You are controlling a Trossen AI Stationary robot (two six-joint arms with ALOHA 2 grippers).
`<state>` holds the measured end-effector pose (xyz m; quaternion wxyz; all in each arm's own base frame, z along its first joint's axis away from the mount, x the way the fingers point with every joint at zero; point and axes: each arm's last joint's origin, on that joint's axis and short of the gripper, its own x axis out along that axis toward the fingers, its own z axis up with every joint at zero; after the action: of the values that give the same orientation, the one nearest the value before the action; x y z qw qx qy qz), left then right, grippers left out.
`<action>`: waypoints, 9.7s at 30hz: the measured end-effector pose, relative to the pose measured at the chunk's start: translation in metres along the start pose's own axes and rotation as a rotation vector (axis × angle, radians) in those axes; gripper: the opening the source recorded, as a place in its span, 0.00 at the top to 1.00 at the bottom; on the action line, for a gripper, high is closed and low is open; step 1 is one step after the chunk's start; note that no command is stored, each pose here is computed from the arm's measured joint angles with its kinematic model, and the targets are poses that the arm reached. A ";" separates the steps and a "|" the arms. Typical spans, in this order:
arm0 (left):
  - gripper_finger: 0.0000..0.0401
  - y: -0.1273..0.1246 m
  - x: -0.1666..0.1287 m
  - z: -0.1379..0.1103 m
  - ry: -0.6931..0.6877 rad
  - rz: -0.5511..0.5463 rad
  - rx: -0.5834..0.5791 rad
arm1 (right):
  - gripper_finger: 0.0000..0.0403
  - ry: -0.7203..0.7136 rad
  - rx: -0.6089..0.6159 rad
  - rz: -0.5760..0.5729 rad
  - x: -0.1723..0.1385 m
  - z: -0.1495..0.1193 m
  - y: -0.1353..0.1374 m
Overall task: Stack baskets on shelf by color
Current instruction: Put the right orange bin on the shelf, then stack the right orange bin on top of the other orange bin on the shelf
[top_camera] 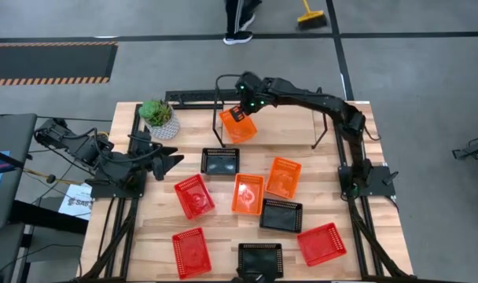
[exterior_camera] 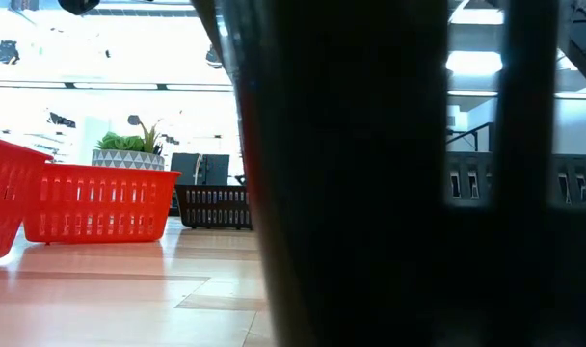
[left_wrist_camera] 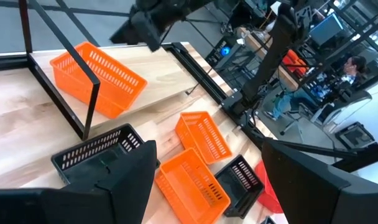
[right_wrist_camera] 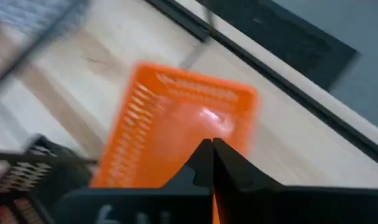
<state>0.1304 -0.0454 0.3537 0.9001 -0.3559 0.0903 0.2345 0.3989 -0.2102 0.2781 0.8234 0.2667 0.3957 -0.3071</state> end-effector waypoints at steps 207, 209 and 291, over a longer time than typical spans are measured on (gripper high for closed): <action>0.30 0.000 0.005 -0.004 -0.014 0.047 -0.073 | 0.98 0.012 0.083 -0.104 -0.016 -0.106 -0.019; 0.30 0.000 0.005 -0.004 -0.014 0.047 -0.073 | 0.98 0.006 0.085 -0.106 -0.016 -0.105 -0.019; 0.30 0.000 0.004 -0.005 0.003 0.039 -0.062 | 0.98 0.336 0.587 -0.258 -0.071 -0.283 0.027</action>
<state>0.1344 -0.0472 0.3488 0.8836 -0.3824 0.0914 0.2541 0.2450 0.0223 0.1867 0.5899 0.4862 0.4508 -0.4607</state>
